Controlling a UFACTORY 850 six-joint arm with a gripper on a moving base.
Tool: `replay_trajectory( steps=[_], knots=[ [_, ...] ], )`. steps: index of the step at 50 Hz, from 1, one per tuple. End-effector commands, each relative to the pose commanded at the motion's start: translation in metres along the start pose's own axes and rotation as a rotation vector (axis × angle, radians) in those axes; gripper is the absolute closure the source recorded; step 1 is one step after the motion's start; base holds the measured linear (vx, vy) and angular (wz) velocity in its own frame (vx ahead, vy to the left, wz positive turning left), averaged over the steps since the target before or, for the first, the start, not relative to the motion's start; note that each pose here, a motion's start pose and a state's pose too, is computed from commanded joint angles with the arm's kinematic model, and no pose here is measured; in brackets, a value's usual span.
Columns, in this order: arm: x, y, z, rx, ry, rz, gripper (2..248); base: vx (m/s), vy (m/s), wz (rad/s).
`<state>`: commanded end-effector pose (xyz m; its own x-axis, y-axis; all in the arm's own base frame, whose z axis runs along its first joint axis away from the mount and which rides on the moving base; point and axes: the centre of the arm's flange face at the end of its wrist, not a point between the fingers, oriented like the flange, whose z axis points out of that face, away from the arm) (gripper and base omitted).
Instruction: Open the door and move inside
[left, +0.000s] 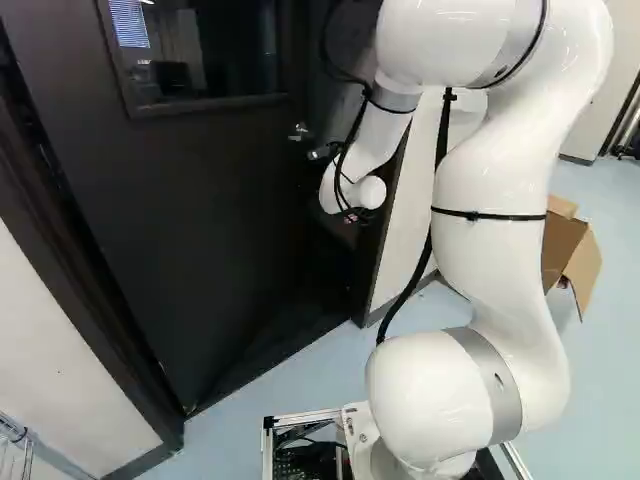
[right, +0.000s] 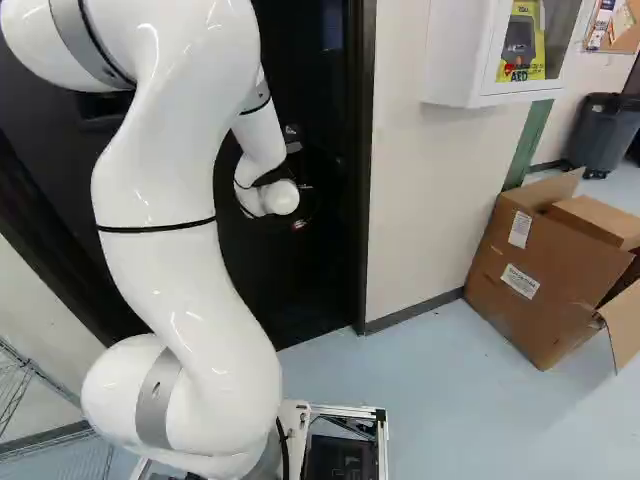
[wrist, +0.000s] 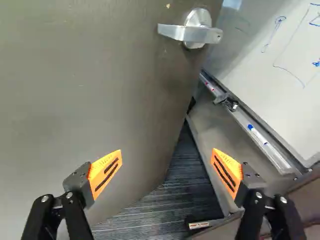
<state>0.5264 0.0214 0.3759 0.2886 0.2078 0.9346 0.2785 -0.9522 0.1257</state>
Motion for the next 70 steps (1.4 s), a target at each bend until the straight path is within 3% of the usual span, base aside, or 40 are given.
replay_trajectory(
  steps=[27, 44, 70],
  knots=[
    [-0.021, 0.016, -0.055, -0.145, -0.071, 0.124, 3, 0.000, 0.000, 0.000],
    [-0.033, 0.014, -0.088, -0.208, -0.112, 0.188, 3, 0.000, 0.000, 0.000],
    [-0.035, 0.013, -0.094, -0.225, -0.118, 0.206, 3, 0.000, 0.000, 0.000]
  ],
)
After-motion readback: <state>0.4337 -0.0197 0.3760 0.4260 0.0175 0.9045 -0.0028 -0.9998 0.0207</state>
